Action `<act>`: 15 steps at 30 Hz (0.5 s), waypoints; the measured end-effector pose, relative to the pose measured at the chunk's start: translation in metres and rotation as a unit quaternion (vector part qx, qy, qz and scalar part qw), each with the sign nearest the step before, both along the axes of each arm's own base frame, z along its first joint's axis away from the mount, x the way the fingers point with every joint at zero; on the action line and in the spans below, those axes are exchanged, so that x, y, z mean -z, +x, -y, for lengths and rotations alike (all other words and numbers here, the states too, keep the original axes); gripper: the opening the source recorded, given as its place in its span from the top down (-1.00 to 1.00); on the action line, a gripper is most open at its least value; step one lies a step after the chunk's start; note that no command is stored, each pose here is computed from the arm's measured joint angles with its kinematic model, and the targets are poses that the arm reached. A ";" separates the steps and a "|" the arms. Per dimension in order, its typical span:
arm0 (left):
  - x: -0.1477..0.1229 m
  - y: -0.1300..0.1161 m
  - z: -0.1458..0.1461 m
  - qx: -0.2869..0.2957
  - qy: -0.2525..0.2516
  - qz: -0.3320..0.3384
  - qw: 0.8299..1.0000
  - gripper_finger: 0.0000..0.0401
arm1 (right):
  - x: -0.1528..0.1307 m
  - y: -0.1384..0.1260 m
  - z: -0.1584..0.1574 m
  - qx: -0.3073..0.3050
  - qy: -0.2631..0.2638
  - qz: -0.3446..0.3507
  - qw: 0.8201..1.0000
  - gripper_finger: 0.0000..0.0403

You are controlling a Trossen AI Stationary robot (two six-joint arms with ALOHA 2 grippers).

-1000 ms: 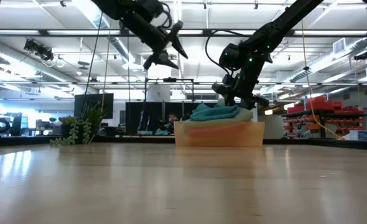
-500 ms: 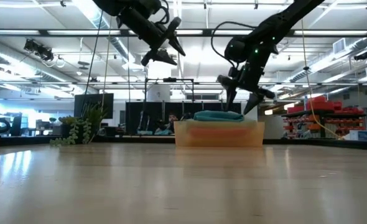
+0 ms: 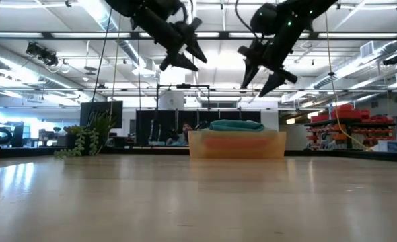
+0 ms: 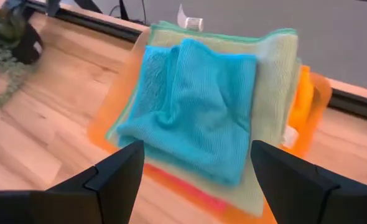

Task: Fold microfiber towels
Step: Put the stacked folded microfiber cloths into the orange bin

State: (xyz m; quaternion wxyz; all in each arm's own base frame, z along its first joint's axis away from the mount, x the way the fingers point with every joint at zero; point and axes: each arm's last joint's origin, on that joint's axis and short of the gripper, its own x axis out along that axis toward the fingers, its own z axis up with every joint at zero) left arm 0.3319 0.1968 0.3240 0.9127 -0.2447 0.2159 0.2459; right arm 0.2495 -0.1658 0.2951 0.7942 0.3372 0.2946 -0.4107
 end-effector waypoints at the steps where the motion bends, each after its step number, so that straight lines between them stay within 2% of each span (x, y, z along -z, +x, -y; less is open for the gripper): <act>1: 0.007 0.005 0.001 -0.009 -0.026 0.002 1.000 -0.01 | -0.004 -0.003 -0.005 0.000 0.002 0.002 1.000 -0.49; 3: 0.025 0.017 -0.001 -0.031 -0.084 0.006 0.996 0.00 | -0.013 -0.011 -0.011 0.009 0.001 0.007 1.000 -0.49; 7: 0.064 0.039 -0.010 -0.041 -0.155 0.009 0.987 0.02 | -0.035 -0.035 -0.023 0.024 -0.018 0.024 0.999 -0.49; 10: 0.087 0.048 -0.018 -0.053 -0.179 0.005 0.982 0.06 | -0.050 -0.054 -0.032 0.037 -0.036 0.037 0.998 -0.49; 15: 0.106 0.051 -0.028 -0.097 -0.228 0.017 0.969 0.14 | -0.064 -0.074 -0.044 0.047 -0.052 0.049 0.996 -0.49</act>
